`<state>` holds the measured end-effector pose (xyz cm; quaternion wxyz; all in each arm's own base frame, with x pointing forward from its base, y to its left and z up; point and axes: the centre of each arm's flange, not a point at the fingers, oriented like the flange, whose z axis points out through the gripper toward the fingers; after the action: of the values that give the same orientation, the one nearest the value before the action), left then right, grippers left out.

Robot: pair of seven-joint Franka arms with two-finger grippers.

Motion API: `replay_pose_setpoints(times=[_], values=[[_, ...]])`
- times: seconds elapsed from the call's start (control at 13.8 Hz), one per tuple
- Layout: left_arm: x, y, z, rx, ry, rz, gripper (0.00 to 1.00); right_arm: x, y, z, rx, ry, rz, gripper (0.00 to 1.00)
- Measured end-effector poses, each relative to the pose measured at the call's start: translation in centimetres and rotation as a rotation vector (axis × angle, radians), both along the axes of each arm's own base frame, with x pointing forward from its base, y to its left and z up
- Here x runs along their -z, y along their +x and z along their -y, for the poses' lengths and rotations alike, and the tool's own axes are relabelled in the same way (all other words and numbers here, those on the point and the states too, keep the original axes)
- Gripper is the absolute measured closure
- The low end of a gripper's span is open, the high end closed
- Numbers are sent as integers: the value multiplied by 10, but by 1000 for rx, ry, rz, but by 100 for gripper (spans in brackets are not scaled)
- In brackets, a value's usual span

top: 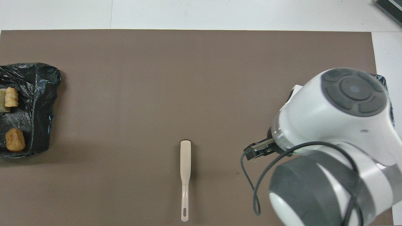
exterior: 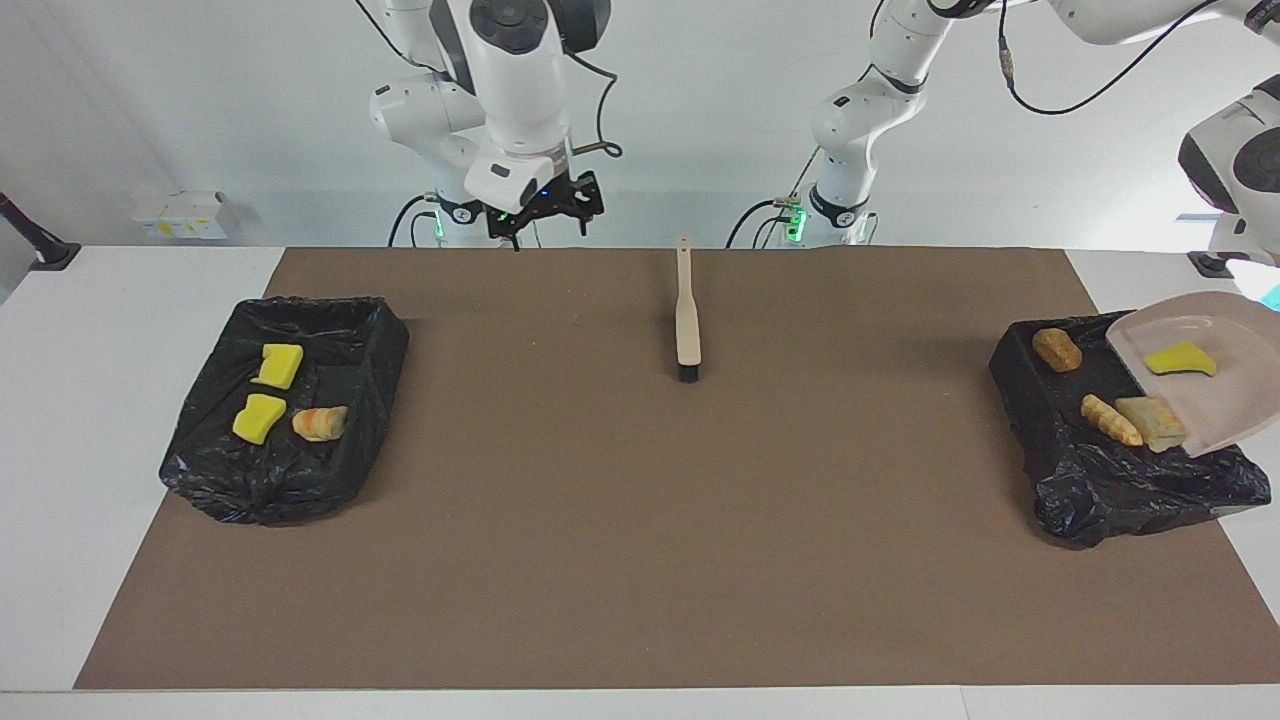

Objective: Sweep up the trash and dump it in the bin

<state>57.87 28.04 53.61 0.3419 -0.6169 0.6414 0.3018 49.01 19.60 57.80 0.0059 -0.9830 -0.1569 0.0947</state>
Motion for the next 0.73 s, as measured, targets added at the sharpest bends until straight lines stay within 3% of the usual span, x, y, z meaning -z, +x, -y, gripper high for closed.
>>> replay_pose_setpoints(times=[0.36, 0.73], values=[[-19, -5, -1, 7, 81, -3, 69, -11, 26, 102, -51, -20, 33, 0], [-25, -13, 10, -18, 151, 17, 69, -12, 35, 181, -18, -37, 34, 0]])
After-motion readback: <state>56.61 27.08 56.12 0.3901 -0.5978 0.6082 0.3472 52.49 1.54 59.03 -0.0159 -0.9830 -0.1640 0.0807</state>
